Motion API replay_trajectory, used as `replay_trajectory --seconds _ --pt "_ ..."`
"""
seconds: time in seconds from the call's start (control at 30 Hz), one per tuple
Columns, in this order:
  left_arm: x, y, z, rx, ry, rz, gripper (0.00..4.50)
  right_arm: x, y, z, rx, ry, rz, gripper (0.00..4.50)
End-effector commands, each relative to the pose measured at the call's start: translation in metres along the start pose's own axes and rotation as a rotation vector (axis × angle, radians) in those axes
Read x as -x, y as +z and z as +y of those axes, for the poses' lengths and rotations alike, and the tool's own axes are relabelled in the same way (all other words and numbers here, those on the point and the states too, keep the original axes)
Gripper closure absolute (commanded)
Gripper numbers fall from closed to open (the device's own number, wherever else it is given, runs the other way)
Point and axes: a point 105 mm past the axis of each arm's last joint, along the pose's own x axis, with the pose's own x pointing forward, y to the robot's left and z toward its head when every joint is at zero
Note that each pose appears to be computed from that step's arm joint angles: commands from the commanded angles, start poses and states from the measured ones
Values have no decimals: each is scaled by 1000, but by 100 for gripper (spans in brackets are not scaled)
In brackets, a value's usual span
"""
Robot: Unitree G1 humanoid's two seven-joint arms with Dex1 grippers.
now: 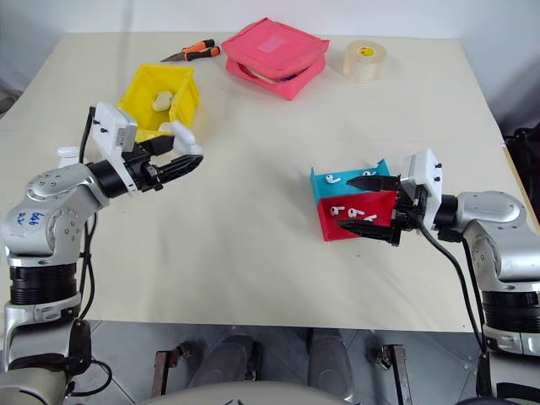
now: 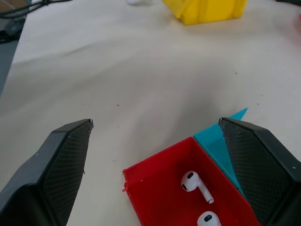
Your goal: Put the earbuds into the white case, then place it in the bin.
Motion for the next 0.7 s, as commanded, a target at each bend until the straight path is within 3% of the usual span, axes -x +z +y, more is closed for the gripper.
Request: replay_trajectory --seconds 0.03,0.17,0.33,0.53,0.7 --pt "-17 24 -27 -123 -243 -263 171 8 14 5 40 -47 -12 0" --pt "-35 28 -48 -125 -416 -470 171 12 8 14 10 -116 37 0" --pt "-35 24 -64 -84 -590 -587 171 21 4 24 -10 -234 127 0" --pt "-29 -1 -81 -58 -782 -494 171 35 -4 40 -3 -360 268 0" --pt "-37 -11 -89 -33 -794 -449 171 42 -11 47 -5 -413 317 0"
